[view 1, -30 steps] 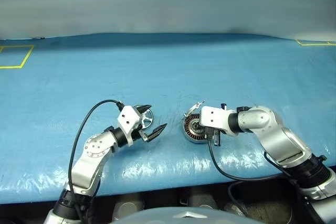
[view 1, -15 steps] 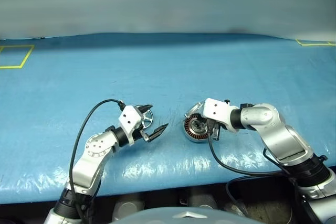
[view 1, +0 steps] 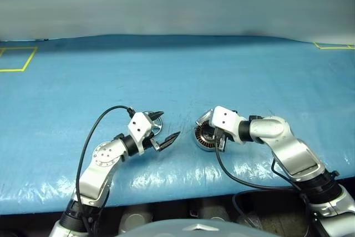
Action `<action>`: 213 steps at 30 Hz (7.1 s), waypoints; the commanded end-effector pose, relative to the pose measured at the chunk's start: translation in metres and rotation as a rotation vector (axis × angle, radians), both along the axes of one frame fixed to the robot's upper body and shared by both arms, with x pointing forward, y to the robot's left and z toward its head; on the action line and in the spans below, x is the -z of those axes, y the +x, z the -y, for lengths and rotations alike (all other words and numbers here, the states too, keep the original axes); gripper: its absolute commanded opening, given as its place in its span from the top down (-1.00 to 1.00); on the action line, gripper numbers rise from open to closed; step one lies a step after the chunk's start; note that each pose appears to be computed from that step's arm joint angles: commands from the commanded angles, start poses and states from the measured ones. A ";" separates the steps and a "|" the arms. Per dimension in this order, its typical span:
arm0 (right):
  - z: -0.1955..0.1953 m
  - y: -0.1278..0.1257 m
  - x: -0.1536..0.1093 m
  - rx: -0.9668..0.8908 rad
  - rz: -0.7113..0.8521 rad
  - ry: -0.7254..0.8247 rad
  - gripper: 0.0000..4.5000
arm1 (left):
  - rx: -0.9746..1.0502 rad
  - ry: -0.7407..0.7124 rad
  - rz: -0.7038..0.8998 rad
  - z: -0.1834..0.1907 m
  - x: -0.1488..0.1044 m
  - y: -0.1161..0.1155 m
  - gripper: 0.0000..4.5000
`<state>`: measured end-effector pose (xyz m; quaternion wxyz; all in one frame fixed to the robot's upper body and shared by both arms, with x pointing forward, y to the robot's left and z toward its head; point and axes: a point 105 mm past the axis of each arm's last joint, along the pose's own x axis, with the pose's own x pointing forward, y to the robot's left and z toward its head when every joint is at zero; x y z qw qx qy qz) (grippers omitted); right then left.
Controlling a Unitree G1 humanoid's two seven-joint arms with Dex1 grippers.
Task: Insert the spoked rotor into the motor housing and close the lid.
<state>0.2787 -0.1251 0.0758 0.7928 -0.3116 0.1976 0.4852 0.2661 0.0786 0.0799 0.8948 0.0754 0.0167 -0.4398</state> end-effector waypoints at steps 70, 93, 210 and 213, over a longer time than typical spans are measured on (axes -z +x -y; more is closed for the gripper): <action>0.011 -0.018 0.015 0.340 -0.007 0.333 0.98 | 0.079 -0.025 0.023 0.007 -0.004 -0.002 -1.00; 0.015 -0.019 0.015 0.377 -0.063 0.424 0.98 | 0.079 -0.027 0.026 0.008 -0.005 -0.002 -1.00; -0.017 0.001 0.021 0.152 0.005 0.191 0.98 | 0.071 -0.014 0.044 0.003 -0.009 0.003 -1.00; -0.014 -0.003 0.018 0.142 0.008 0.184 0.98 | 0.038 -0.002 0.058 -0.007 -0.013 0.009 -1.00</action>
